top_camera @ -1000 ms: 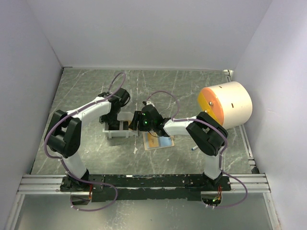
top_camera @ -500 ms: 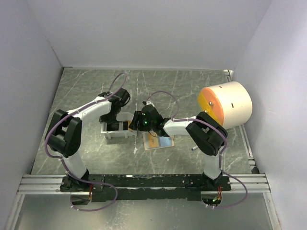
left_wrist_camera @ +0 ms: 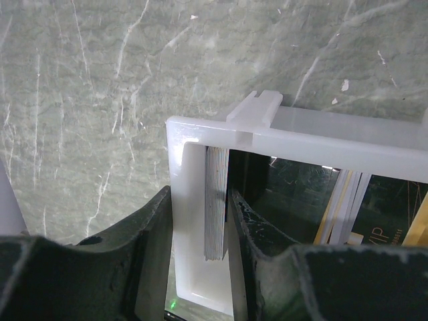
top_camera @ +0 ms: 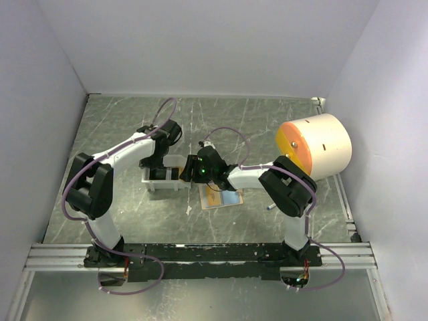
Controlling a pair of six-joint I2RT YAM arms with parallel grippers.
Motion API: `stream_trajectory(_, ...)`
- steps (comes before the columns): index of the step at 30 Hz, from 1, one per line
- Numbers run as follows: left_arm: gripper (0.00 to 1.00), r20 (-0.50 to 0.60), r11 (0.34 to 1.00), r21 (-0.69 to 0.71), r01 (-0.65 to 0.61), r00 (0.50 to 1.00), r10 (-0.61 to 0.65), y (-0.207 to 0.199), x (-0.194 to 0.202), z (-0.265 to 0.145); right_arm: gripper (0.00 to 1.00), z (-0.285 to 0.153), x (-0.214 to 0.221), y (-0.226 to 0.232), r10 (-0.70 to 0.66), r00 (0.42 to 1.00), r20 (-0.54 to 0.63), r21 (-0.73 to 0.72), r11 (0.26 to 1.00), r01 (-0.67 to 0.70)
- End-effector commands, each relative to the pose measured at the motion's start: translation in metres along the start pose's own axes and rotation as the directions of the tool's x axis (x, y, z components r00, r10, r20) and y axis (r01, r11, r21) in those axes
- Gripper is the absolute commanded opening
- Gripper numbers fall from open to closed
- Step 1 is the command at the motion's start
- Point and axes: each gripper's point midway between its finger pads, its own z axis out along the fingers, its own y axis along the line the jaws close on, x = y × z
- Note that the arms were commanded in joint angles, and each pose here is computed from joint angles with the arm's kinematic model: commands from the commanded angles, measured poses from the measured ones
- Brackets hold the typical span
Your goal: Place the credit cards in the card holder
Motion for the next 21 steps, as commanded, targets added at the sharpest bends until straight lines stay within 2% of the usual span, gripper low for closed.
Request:
stream_trajectory(1, 0.42, 0.034, 0.999, -0.038, -0.019, 0.999, 0.020, 0.0066, -0.0112, -0.0048, 0.55, 0.0046, 0.0277, -0.0293, 0.001, 0.996, -0.088, 0.089, 0.996, 0.007)
stream_trajectory(7, 0.39, 0.037, 0.999, -0.035, -0.021, 0.999, 0.022, 0.0056, -0.0118, -0.0042, 0.54, 0.0055, 0.0273, -0.0292, 0.000, 0.996, -0.090, 0.090, 0.996, 0.008)
stream_trajectory(11, 0.46, 0.034, 0.998, -0.051, -0.029, 0.999, 0.031, 0.0080, -0.0128, -0.0035, 0.54, 0.0061, 0.0283, -0.0290, 0.000, 0.996, -0.092, 0.089, 0.996, 0.008)
stream_trajectory(13, 0.46, 0.036, 0.998, -0.049, -0.029, 0.999, 0.030, 0.0074, -0.0141, -0.0044, 0.54, 0.0061, 0.0275, -0.0285, 0.002, 0.996, -0.089, 0.088, 0.996, 0.006)
stream_trajectory(16, 0.42, 0.048, 0.999, -0.031, -0.019, 0.999, 0.021, 0.0056, -0.0180, -0.0076, 0.54, 0.0058, 0.0274, -0.0278, 0.001, 0.996, -0.089, 0.086, 0.996, 0.006)
stream_trajectory(19, 0.31, 0.049, 1.000, -0.014, -0.013, 0.999, 0.014, 0.0032, -0.0185, -0.0087, 0.54, 0.0056, 0.0268, -0.0282, 0.000, 0.996, -0.087, 0.088, 0.996, 0.007)
stream_trajectory(21, 0.32, 0.044, 1.000, -0.011, -0.013, 0.999, 0.013, 0.0022, -0.0175, -0.0084, 0.54, 0.0056, 0.0277, -0.0294, 0.001, 0.996, -0.089, 0.091, 0.996, 0.007)
